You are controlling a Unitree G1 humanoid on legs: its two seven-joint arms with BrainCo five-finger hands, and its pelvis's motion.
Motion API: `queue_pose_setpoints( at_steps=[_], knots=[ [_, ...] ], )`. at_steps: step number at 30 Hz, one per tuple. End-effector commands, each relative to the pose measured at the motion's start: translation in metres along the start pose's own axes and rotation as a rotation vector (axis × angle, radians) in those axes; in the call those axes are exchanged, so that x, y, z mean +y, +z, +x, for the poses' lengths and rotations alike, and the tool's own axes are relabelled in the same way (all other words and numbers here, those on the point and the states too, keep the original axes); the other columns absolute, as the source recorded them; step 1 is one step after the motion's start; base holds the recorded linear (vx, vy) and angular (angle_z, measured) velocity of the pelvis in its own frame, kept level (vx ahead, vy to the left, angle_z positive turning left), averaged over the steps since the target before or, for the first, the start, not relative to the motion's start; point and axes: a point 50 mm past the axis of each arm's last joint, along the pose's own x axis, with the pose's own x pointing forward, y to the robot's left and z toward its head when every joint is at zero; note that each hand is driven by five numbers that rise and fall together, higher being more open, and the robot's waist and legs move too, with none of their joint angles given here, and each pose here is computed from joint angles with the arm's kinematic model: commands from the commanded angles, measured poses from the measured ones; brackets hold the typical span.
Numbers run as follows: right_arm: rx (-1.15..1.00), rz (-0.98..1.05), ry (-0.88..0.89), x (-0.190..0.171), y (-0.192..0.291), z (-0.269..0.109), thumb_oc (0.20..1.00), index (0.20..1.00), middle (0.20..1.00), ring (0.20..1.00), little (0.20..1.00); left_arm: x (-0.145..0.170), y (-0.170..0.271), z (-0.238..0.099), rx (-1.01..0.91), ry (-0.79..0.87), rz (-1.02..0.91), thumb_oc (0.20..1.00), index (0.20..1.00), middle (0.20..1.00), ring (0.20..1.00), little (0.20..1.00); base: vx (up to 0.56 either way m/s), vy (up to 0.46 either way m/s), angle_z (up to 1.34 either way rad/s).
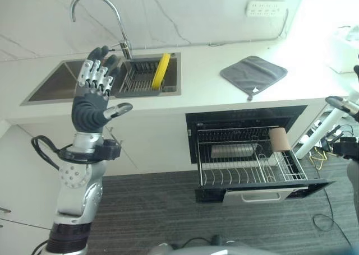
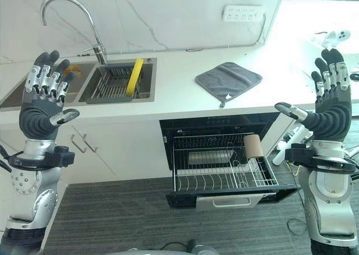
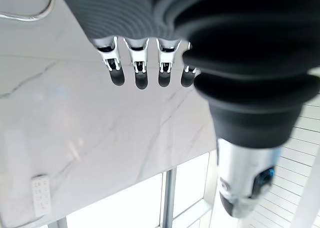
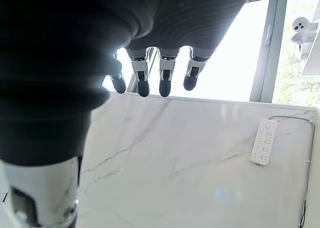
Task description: Place the dishes in the dishwasher.
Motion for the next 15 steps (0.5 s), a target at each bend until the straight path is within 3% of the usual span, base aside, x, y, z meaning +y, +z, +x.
queue_pose_setpoints(
  at_steps=[1,9,15],
  knots=[
    [-0.119,-0.019,0.014,-0.01,0.021,0.015,1.0,1.0,1.0,1.0,1.0,0.004,0.019,0.002,-0.116,0.016,-0.007,1.0,1.0,1.0,1.0,1.0,0.09,0.285,-0.09],
    [-0.145,-0.052,0.065,-0.011,0.03,0.029,1.0,1.0,1.0,1.0,1.0,0.005,0.018,-0.007,-0.136,0.035,-0.026,1.0,1.0,1.0,1.0,1.0,0.11,0.452,-0.28],
    [-0.161,-0.019,-0.054,-0.017,0.029,0.011,1.0,1.0,1.0,1.0,1.0,0.005,0.026,0.011,-0.146,-0.031,0.005,1.0,1.0,1.0,1.0,1.0,0.16,0.578,0.32]
  ],
)
